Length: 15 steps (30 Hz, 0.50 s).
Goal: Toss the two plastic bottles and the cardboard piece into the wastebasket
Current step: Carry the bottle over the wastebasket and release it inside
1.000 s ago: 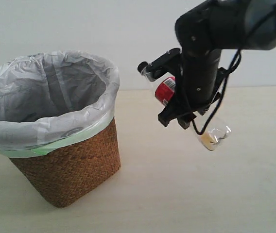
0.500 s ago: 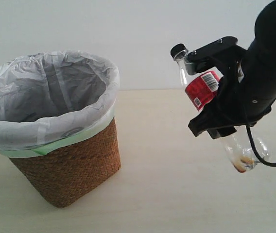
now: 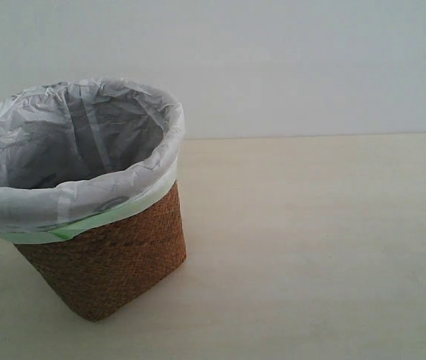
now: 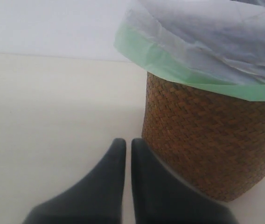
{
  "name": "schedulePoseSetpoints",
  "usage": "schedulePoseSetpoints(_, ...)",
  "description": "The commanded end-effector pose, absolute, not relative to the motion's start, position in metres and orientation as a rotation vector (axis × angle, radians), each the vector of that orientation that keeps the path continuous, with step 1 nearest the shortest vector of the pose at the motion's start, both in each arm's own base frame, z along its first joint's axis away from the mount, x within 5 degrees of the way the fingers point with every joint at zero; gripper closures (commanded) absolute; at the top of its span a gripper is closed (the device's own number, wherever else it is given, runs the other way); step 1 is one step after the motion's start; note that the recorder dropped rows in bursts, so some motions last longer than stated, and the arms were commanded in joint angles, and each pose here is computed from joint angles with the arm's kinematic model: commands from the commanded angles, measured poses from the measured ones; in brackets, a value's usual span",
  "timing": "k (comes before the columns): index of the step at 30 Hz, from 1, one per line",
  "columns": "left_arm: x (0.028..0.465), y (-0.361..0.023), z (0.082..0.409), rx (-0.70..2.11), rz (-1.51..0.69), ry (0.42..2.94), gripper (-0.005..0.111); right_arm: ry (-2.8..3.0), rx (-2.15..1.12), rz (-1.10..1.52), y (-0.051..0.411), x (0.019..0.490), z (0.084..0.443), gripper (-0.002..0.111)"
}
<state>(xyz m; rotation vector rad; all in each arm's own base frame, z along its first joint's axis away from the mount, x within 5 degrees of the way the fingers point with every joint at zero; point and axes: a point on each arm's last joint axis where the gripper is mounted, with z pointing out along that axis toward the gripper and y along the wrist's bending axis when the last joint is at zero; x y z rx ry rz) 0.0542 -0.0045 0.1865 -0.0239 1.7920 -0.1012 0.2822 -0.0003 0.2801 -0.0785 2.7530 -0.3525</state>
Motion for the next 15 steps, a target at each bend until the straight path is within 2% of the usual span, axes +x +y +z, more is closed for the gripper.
schedulePoseSetpoints(1, 0.054, -0.004, 0.185, -0.027, -0.101, 1.792, 0.103, 2.724, -0.162, -0.056, 0.043, 0.303, 0.252, 0.103)
schedulePoseSetpoints(3, 0.054, -0.004, 0.185, -0.027, -0.101, 1.792, 0.103, 2.609, -0.294, 0.15, 0.092, 0.313, 0.273, 0.1)
schedulePoseSetpoints(4, 0.054, -0.004, 0.185, -0.027, -0.101, 1.792, 0.103, 2.503, -0.379, 0.31, 0.127, 0.314, 0.305, 0.094)
schedulePoseSetpoints(6, 0.054, -0.004, 0.185, -0.027, -0.101, 1.792, 0.103, 2.278, -0.492, 0.648, 0.182, 0.301, 0.383, 0.075)
schedulePoseSetpoints(8, 0.054, -0.004, 0.185, -0.027, -0.101, 1.792, 0.103, 2.088, -0.549, 0.791, 0.207, 0.287, 0.441, 0.053)
schedulePoseSetpoints(9, 0.054, -0.004, 0.185, -0.027, -0.101, 1.792, 0.103, 2.045, -0.549, 0.814, 0.214, 0.283, 0.455, 0.045)
schedulePoseSetpoints(11, 0.054, -0.004, 0.185, -0.027, -0.101, 1.792, 0.103, 2.018, -0.549, 0.816, 0.222, 0.28, 0.475, 0.043)
schedulePoseSetpoints(15, 0.054, -0.004, 0.185, -0.027, -0.101, 1.792, 0.103, 2.089, -0.556, 0.733, 0.224, 0.289, 0.468, 0.043)
